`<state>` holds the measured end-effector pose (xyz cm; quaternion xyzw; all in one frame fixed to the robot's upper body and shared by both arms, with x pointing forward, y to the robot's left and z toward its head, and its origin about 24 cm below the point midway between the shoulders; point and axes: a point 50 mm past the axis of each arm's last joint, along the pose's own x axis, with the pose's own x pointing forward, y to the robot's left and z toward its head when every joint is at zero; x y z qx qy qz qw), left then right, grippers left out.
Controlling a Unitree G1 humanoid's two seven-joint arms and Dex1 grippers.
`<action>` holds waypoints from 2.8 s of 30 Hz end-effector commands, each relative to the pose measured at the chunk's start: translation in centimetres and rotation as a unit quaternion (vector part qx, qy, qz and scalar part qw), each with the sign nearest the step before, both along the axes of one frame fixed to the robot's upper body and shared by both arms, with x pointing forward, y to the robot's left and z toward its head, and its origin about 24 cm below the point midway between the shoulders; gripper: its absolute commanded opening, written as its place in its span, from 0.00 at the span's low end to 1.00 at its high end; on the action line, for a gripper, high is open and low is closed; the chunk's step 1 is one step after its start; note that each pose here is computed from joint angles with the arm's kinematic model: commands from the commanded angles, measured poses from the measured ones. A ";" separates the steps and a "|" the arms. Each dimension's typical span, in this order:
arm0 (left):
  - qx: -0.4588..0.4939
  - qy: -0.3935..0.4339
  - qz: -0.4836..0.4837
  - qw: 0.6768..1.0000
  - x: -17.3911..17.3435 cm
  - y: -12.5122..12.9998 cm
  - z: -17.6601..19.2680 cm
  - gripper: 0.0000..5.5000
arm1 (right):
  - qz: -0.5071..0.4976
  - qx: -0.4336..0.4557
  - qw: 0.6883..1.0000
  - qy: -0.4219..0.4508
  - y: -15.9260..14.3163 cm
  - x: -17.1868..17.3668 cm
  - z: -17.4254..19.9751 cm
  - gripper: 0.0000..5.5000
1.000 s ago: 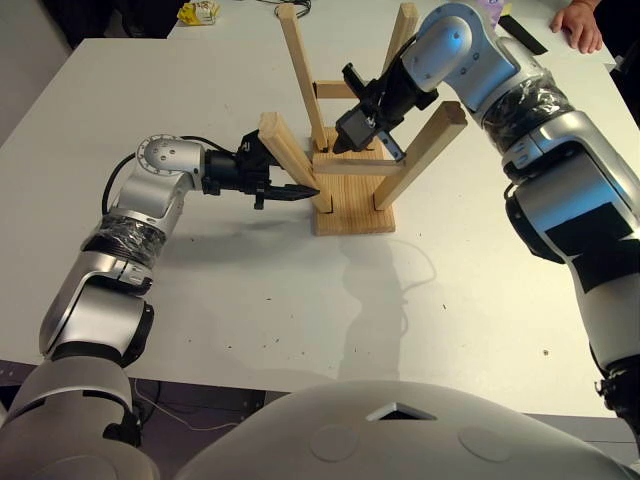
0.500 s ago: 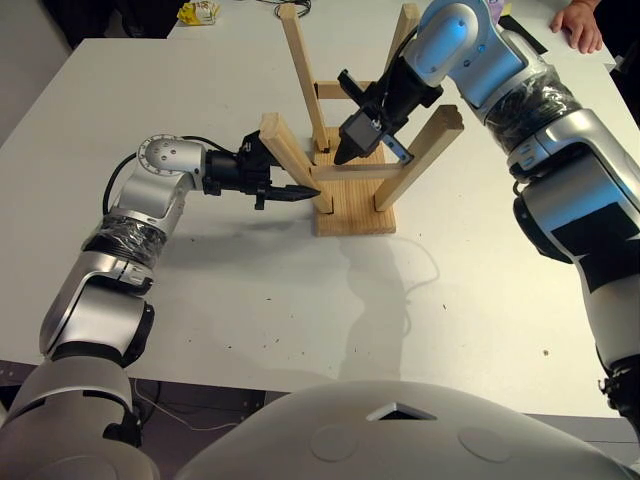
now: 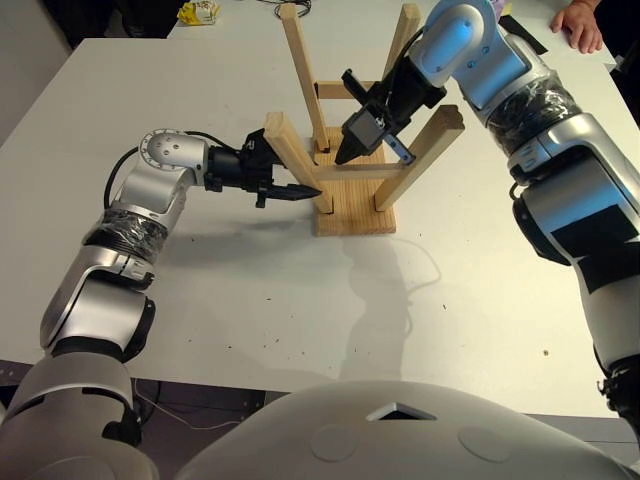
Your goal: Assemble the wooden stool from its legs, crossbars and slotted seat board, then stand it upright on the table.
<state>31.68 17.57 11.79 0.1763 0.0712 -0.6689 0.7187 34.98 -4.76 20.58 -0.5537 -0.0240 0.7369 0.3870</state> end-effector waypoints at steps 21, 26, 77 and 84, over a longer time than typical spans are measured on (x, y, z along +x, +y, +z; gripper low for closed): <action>0.225 0.197 -0.001 0.954 -6.7 3.2 -11.4 0.37 | -0.316 0.739 0.574 0.157 -7.0 -10.6 10.7 0.00; 0.232 0.203 0.003 0.951 -7.2 3.9 -11.4 0.37 | -0.316 0.663 0.602 0.313 -6.3 -14.5 6.2 0.00; 0.290 0.196 -0.063 0.935 -4.7 3.5 -10.0 0.37 | -0.575 0.540 0.613 0.037 3.2 -11.5 -4.2 0.00; 0.290 0.197 -0.062 0.935 -4.7 3.5 -10.0 0.37 | -0.546 0.608 0.574 0.047 2.5 -11.2 -1.0 0.00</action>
